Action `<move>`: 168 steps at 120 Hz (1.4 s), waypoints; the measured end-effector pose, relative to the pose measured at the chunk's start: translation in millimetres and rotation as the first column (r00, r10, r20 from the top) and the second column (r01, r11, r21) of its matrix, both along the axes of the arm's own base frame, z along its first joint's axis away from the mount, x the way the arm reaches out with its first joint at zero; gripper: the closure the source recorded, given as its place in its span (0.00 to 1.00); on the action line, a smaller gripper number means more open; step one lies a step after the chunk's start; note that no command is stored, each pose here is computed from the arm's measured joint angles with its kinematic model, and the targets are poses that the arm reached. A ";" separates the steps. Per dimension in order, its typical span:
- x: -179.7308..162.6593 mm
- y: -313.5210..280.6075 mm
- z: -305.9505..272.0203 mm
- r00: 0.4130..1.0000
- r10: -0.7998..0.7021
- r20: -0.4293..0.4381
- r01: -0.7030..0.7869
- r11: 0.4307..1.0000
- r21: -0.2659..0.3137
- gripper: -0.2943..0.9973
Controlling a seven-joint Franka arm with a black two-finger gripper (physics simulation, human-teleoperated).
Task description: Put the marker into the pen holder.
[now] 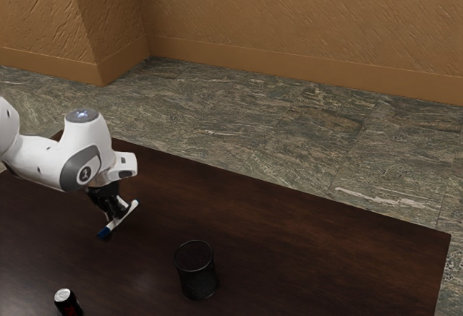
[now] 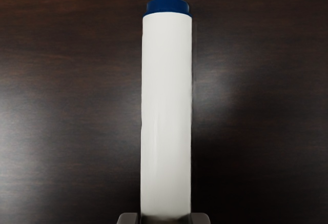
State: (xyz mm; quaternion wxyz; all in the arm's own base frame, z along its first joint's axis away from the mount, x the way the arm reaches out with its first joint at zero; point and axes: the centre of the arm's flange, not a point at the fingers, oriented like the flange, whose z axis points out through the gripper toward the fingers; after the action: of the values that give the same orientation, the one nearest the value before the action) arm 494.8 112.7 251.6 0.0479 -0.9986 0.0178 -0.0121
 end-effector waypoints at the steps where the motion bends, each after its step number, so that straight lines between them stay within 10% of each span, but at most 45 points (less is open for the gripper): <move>1: 0.0 0.0 0.0 1.000 -0.001 0.001 0.001 1.000 0.000 0.73; 77: 8.8 -3.3 20.7 0.999 0.025 0.037 -0.024 0.999 -0.025 0.83; 107: -18.7 -145.5 139.9 0.981 -0.183 0.062 0.183 0.983 0.014 0.84; 168: -98.2 -288.8 140.9 0.974 -0.174 -0.143 0.180 0.983 0.036 0.83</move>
State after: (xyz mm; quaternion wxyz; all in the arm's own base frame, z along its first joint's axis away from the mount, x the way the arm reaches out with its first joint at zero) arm 396.6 -176.1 392.5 0.0696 -0.9900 0.1104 0.0539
